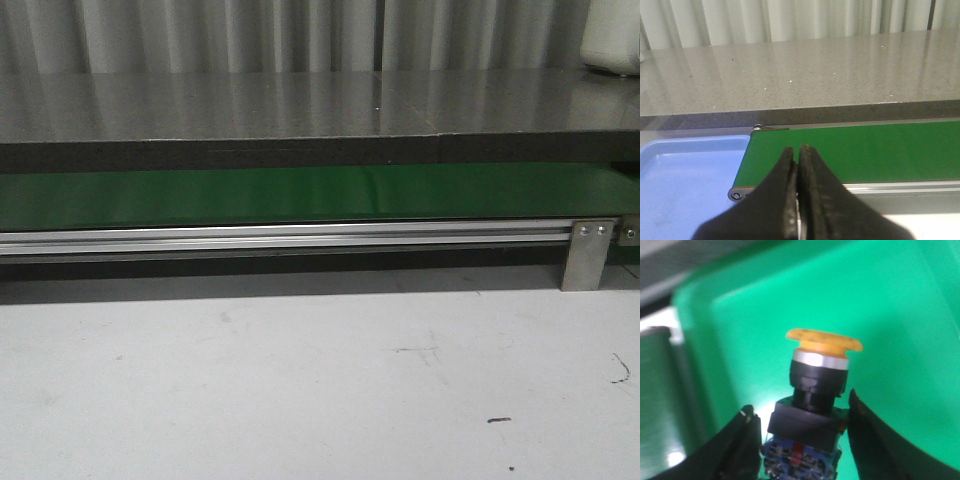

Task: Move button from left to right
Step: 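Lift the button with the right gripper and drop it into the green tray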

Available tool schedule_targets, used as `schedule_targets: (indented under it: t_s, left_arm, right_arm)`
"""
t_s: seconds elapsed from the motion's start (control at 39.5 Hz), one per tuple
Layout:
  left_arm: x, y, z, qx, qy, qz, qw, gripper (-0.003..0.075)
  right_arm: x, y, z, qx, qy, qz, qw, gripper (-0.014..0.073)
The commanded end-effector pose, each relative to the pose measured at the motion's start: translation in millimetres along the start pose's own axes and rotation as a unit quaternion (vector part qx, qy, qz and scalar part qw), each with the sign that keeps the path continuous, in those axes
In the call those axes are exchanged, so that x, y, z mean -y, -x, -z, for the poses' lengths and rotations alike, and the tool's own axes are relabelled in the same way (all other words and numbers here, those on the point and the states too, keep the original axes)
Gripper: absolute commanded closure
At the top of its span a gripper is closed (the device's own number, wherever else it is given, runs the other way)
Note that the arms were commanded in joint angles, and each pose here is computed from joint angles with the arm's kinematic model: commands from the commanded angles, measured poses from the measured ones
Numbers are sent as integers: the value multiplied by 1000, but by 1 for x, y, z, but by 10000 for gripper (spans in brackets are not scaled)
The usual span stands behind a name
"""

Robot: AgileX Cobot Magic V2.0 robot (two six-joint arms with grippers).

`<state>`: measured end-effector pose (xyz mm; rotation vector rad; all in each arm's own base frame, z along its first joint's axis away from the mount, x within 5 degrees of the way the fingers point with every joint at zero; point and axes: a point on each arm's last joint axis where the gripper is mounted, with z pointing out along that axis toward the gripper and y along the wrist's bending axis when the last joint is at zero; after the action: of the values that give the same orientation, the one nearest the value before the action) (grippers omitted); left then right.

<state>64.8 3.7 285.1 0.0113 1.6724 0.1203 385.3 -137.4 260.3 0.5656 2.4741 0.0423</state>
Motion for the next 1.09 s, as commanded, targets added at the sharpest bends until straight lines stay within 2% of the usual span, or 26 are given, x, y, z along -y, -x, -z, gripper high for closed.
schedule_targets:
  t_s: [0.0, 0.15, 0.28, 0.38, 0.46, 0.61, 0.76, 0.81, 0.89, 0.94, 1.06]
  left_arm:
    - [-2, 15, 2, 48, 5, 5, 999, 741]
    - [-2, 15, 2, 48, 5, 5, 999, 741]
    - [-2, 15, 2, 48, 5, 5, 999, 741]
    - [-2, 15, 2, 48, 5, 5, 999, 741]
    - [-2, 15, 2, 48, 5, 5, 999, 741]
    - [-2, 15, 2, 48, 5, 5, 999, 741]
    - [-2, 15, 2, 48, 5, 5, 999, 741]
    - [-2, 15, 2, 48, 5, 5, 999, 741]
    - [-2, 15, 2, 48, 5, 5, 999, 741]
    - [-2, 15, 2, 48, 5, 5, 999, 741]
    - [-2, 15, 2, 48, 5, 5, 999, 741]
  right_arm:
    - [12, 13, 5, 35, -8, -12, 999, 430]
    - [26, 6, -20, 3, -24, -13, 1000, 412]
    - [28, 4, -26, -5, -26, -13, 1000, 295]
    - [27, 7, -22, 0, -25, -12, 1000, 167]
    - [25, 11, -14, 6, -24, -11, 1000, 116]
    - [15, 21, 21, 40, -16, -3, 999, 119]
    - [-16, 25, 65, 85, 8, 31, 996, 119]
    - [-29, 24, 78, 98, 19, 45, 994, 130]
    - [-52, 19, 95, 110, 40, 70, 991, 200]
    - [-66, 15, 108, 118, 54, 85, 988, 277]
    - [-99, -3, 125, 121, 88, 126, 981, 538]
